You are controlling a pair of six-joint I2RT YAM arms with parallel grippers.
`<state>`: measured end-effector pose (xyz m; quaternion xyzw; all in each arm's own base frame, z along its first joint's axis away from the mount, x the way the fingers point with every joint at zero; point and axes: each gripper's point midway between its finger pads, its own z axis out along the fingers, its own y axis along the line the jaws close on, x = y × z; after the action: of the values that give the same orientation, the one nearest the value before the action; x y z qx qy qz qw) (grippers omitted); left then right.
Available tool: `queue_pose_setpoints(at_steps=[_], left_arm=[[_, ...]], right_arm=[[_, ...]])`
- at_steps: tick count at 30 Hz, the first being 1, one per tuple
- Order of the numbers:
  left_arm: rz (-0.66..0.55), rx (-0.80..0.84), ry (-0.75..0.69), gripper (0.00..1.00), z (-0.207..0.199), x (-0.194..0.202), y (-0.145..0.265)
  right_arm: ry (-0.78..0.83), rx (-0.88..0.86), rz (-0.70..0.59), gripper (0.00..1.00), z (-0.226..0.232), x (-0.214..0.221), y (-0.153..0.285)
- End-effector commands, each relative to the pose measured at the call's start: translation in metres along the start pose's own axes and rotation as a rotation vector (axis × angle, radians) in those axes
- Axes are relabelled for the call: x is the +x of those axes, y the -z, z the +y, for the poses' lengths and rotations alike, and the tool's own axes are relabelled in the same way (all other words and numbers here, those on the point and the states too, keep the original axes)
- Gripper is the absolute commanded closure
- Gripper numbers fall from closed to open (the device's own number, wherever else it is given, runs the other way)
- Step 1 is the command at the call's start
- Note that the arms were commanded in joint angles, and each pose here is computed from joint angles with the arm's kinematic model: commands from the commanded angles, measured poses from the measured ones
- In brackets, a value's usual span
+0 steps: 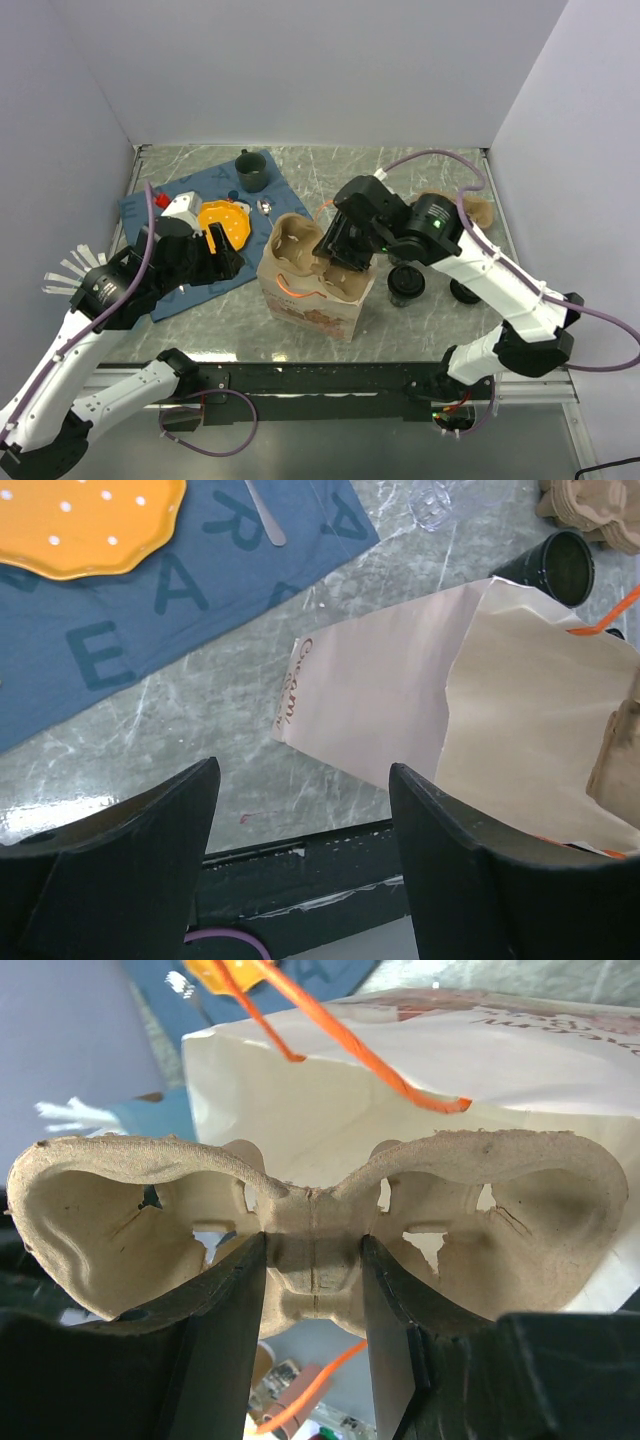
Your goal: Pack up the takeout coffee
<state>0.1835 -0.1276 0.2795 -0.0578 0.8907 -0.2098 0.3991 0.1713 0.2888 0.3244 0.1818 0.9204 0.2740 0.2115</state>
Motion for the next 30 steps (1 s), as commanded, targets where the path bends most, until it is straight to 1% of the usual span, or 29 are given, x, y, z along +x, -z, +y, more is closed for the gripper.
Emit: queue_pose_setpoints(at_steps=[1,10,16,22,26,30], left_arm=[[-0.053,-0.018,-0.007,0.25,0.004,-0.012,0.010],[-0.077,-0.015,-0.005,0.24,0.004,-0.017,0.015],[-0.073,-0.013,-0.008,0.24,0.003,-0.017,0.014],[-0.076,-0.024,-0.003,0.24,0.004,-0.018,0.014],[-0.080,-0.007,0.006,0.24,0.002,-0.018,0.014],[-0.063,0.042,0.007,0.24,-0.006,-0.013,0.011]], right_arm=[[-0.003,0.042,-0.043,0.59,0.003,-0.008,-0.003],[0.029,0.158,-0.045,0.59,-0.007,-0.008,-0.017],[0.041,0.228,-0.046,0.60,-0.022,-0.007,-0.015],[-0.012,0.272,-0.013,0.61,-0.033,0.001,-0.008],[-0.052,0.317,0.035,0.62,-0.049,0.014,-0.011],[-0.068,0.339,0.040,0.62,-0.063,0.018,-0.008]])
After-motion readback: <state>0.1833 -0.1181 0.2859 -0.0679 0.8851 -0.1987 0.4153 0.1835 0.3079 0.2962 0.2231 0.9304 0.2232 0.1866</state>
